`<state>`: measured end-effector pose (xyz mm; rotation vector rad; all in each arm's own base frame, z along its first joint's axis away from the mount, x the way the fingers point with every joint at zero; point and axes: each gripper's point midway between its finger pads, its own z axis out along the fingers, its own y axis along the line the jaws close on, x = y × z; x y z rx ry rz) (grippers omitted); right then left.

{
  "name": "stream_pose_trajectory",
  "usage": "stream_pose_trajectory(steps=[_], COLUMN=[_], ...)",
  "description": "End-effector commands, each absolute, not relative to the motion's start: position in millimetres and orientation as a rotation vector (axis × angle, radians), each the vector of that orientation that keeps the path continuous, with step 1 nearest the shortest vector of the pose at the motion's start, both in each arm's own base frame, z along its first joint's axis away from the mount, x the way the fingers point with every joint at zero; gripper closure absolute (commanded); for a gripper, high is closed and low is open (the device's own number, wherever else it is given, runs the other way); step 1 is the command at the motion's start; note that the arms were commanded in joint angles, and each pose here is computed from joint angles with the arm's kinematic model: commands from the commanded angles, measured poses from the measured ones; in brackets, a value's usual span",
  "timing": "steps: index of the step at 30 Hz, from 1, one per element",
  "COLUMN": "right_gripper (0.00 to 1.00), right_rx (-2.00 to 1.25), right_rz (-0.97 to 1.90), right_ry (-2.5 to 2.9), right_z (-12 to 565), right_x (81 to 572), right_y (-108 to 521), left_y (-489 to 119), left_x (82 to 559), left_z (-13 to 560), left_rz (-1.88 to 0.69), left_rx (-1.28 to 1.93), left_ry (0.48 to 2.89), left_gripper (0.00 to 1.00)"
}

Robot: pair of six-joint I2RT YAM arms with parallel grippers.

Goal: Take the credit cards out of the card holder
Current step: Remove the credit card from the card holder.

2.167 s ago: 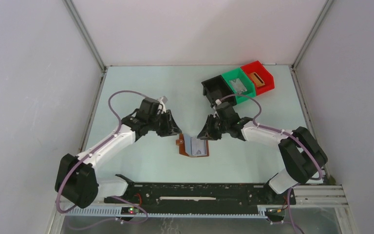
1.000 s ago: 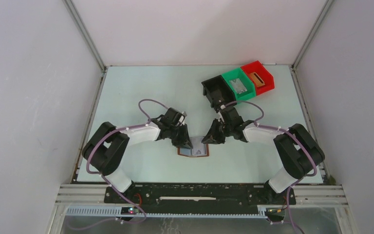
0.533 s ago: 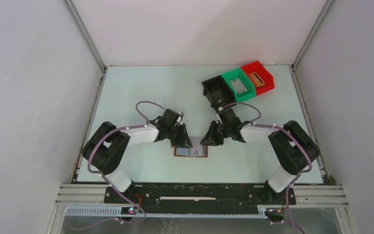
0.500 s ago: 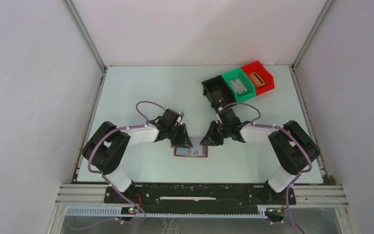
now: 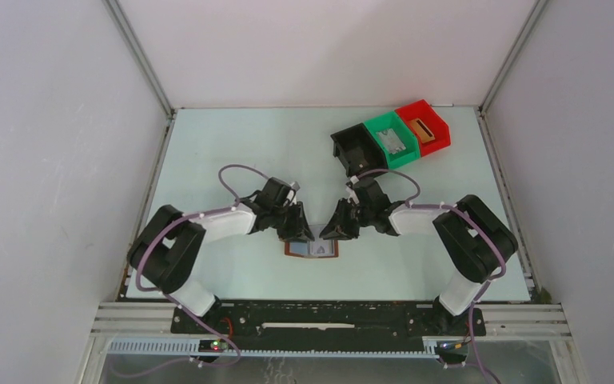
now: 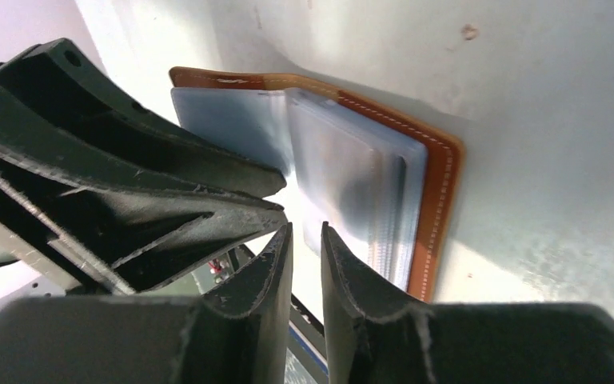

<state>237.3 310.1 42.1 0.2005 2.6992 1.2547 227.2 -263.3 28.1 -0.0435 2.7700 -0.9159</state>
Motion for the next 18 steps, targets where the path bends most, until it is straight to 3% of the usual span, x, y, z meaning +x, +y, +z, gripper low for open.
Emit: stream_pose_trajectory(steps=[1,9,18], right_gripper=[0.73,0.73,0.7], right_rx=[0.179,0.187,0.188], right_rz=[1.321,1.21,1.107], right_ry=[2.644,2.667,2.646], right_z=[53.7,47.3,51.4], right_x=[242.3,240.7,241.8], right_y=[320.1,311.0,298.0], left_y=[-249.0,-230.6,-222.3], left_x=[223.4,224.5,214.5], left_z=[52.4,51.9,13.3], left_rz=[-0.872,-0.821,-0.747], left_rx=[0.012,-0.034,-0.079], left_ry=[2.707,2.706,2.814], left_gripper=[0.65,0.7,0.75])
